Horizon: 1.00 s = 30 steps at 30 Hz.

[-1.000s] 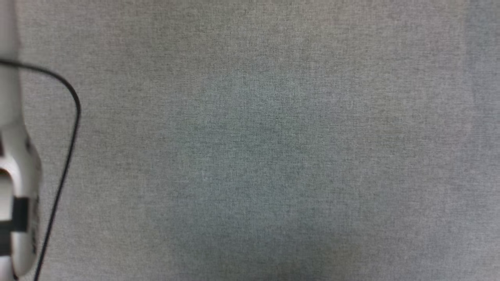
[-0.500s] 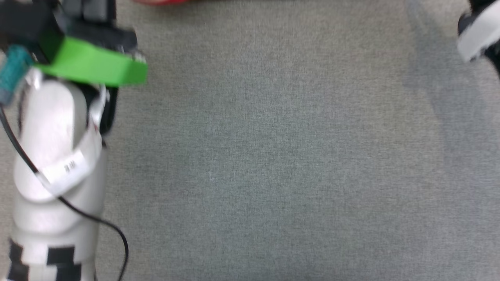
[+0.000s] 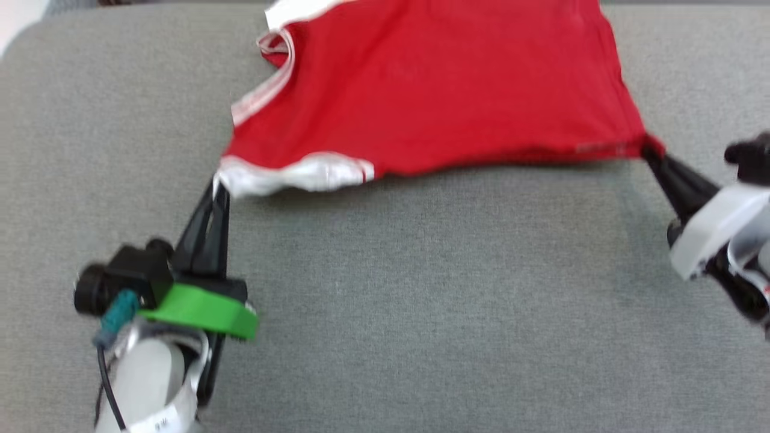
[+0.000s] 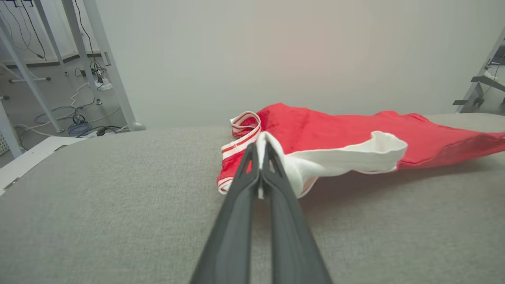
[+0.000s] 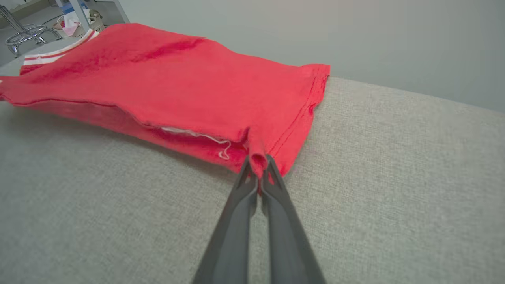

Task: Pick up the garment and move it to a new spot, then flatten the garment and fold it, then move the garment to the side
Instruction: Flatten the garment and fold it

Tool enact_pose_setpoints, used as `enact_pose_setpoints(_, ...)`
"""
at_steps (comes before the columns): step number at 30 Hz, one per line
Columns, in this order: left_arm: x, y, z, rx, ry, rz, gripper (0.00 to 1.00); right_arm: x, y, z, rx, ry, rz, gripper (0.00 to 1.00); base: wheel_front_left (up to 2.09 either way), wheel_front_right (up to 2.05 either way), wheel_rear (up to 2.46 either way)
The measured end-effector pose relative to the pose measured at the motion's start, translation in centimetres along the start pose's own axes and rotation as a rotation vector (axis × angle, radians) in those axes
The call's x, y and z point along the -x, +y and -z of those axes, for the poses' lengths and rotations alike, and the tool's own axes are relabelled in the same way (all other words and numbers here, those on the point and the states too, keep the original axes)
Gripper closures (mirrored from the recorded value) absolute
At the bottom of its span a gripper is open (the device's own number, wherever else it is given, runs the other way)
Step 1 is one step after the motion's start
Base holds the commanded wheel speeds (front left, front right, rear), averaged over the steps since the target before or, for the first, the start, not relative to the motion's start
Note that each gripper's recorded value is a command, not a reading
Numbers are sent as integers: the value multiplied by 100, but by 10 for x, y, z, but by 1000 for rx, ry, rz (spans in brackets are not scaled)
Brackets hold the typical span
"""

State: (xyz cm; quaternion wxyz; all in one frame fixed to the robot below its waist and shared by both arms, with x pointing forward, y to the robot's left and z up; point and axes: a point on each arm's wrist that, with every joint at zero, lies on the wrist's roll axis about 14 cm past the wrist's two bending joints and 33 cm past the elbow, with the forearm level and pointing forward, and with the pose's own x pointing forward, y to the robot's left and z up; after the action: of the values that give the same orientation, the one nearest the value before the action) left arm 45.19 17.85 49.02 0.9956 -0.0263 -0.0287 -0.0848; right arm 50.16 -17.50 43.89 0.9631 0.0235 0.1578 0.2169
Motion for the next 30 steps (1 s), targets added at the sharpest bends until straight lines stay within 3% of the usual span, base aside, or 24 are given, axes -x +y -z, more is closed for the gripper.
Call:
enact_pose_setpoints(18,126,-17,55,124,227,-80,100,118,31,80,-129,138,52,100,0,0,0)
enact_pose_setpoints(30,191,-30,85,200,354,-113,100,165,50,109,-205,197,65,100,0,0,0)
